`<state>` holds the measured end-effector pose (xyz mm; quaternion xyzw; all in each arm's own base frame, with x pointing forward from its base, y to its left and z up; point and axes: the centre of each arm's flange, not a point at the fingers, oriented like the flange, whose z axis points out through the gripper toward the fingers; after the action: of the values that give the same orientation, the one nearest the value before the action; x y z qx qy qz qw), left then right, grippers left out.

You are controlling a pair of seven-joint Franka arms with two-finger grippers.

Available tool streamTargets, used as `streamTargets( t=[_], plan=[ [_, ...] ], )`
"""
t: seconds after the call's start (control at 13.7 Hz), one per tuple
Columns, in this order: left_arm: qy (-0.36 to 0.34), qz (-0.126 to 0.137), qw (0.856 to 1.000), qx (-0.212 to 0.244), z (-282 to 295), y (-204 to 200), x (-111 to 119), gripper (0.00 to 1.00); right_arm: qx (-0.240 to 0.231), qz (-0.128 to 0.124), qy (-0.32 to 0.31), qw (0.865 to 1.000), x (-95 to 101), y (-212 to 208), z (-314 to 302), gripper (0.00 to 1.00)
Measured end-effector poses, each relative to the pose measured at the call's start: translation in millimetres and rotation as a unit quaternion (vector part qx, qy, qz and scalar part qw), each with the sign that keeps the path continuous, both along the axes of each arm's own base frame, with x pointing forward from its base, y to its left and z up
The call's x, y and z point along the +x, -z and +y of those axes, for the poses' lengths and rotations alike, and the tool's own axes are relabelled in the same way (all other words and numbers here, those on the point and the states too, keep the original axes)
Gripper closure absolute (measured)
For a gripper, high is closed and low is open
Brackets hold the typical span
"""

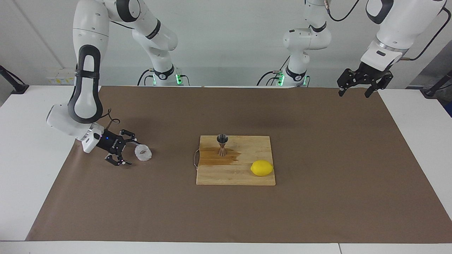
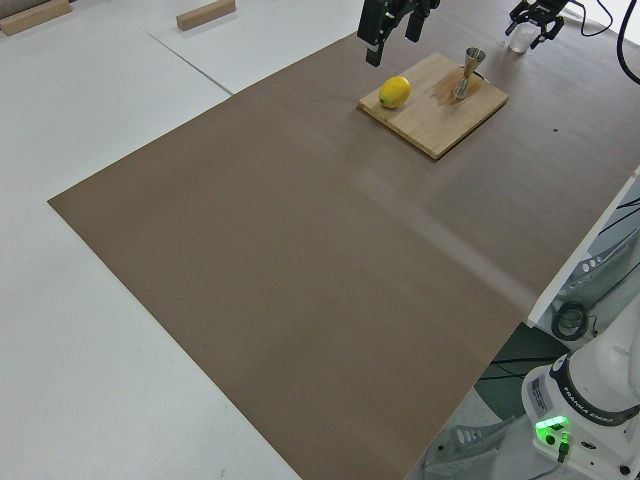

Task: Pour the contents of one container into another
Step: 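Reach the right gripper to the white cup and grasp it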

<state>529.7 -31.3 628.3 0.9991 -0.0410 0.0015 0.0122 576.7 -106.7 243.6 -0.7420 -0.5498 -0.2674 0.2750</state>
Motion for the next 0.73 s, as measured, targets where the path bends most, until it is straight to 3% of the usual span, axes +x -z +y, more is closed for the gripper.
streamTargets(
  t=[0.44,0.73],
  plan=[
    [-0.008,0.01,1.0,-0.001,11.6,1.7,-1.8,0.0,-0.002,-0.004,-0.005,1.0,-4.9,6.3,0.5,0.0],
    [-0.007,0.011,1.0,-0.002,18.2,1.9,-1.8,0.0,-0.009,-0.02,-0.005,1.0,-1.3,1.6,-3.2,0.45]
  ],
)
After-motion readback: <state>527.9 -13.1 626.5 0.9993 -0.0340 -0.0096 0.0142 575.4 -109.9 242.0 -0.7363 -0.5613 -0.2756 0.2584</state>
